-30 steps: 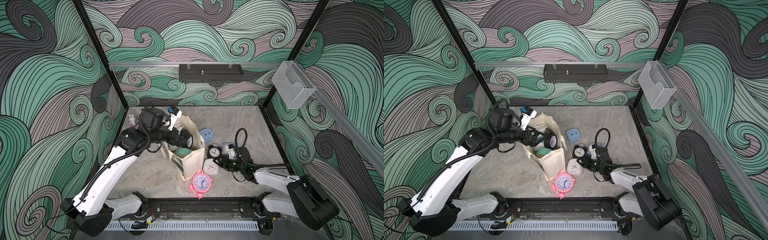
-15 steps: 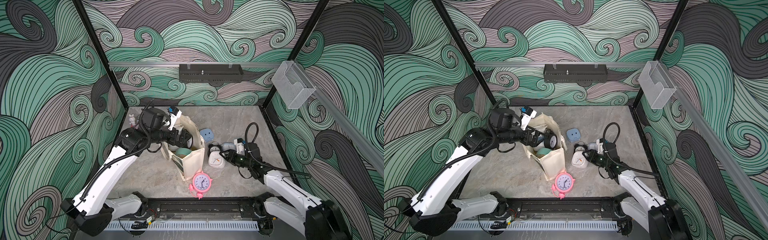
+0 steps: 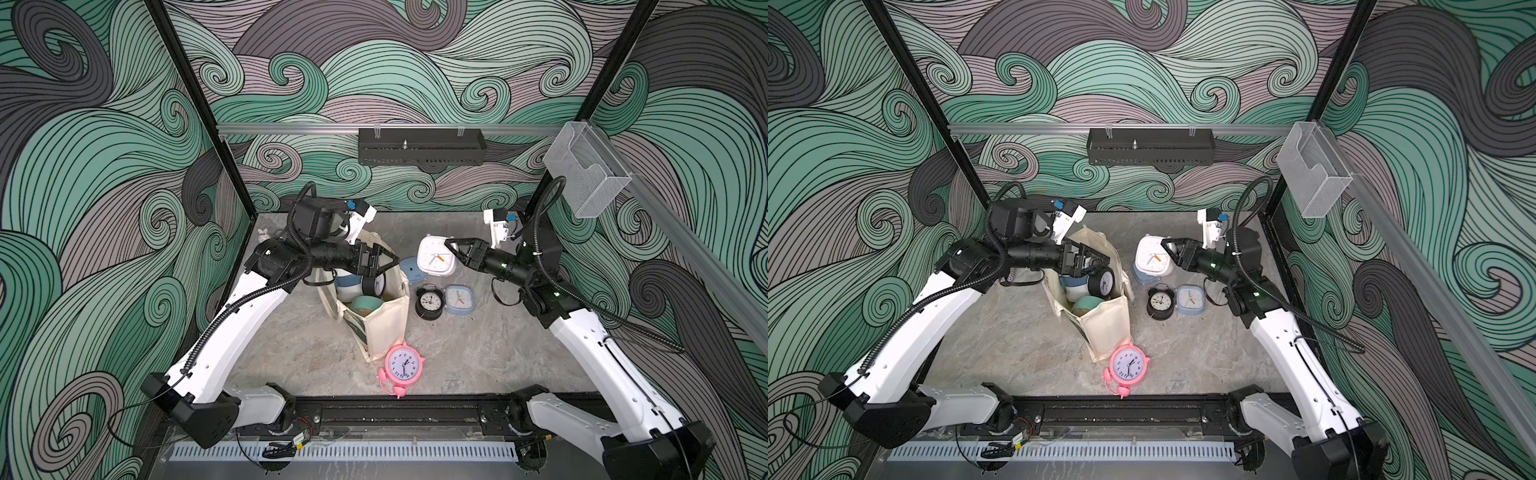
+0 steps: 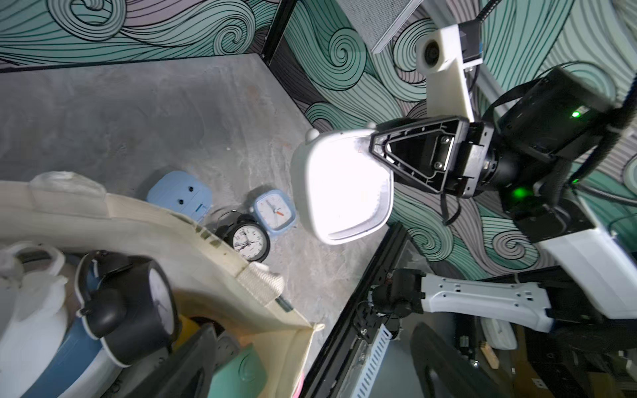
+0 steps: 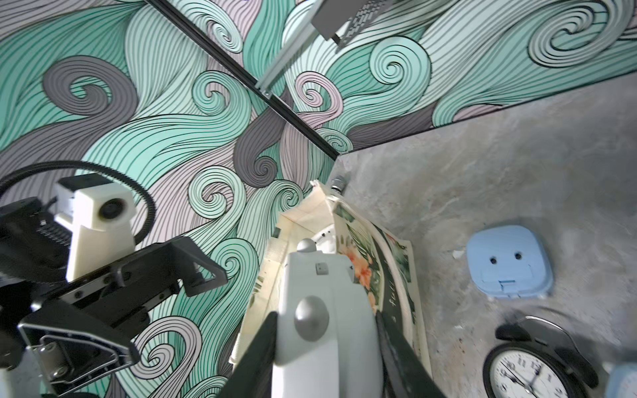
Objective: Put the alarm clock into the canvas bag
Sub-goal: Place the alarm at the canvas bag.
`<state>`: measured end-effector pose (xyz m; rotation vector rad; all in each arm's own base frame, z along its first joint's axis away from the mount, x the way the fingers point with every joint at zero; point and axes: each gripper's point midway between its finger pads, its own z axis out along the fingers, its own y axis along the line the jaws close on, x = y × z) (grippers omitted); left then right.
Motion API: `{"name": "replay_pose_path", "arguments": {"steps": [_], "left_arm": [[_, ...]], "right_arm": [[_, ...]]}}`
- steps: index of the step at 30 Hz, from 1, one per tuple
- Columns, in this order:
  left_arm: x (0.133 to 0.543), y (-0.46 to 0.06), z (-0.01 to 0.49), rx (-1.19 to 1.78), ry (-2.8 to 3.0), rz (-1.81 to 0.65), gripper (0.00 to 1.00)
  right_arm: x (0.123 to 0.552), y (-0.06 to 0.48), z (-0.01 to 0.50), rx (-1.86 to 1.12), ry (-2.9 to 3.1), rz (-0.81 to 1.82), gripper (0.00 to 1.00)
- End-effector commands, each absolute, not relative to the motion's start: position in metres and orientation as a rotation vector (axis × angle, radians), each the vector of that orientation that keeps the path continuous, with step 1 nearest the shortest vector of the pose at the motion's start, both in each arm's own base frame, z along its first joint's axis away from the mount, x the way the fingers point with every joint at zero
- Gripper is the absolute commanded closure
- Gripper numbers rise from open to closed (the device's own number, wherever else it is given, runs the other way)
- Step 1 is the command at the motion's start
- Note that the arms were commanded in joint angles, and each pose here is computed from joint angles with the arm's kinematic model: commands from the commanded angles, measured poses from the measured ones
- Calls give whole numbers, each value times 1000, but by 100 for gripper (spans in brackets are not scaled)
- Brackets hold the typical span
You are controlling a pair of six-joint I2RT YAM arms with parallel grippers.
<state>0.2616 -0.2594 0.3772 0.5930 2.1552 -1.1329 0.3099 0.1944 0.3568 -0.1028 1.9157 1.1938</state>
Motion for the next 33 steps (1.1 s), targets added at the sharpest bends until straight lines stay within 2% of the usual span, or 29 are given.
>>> {"name": "replay_pose_path", "arguments": {"steps": [1, 7, 10, 16, 21, 33], "left_arm": [[263, -277, 415, 623, 2025, -1349, 11], [279, -291, 427, 601, 1963, -1492, 11], [292, -301, 417, 596, 1987, -1548, 11], [296, -309, 413, 584, 1991, -1624, 16], [296, -314, 413, 571, 1996, -1676, 28], [291, -317, 407, 539, 2028, -1738, 51]], "right_arm": [[308, 208, 392, -182, 1812, 1321, 94], [306, 219, 423, -196, 1712, 1502, 95], [303, 222, 433, -196, 1677, 1560, 95], [301, 225, 439, -206, 1659, 1580, 95], [302, 229, 441, -213, 1651, 1598, 95], [306, 241, 434, -222, 1668, 1609, 95]]}}
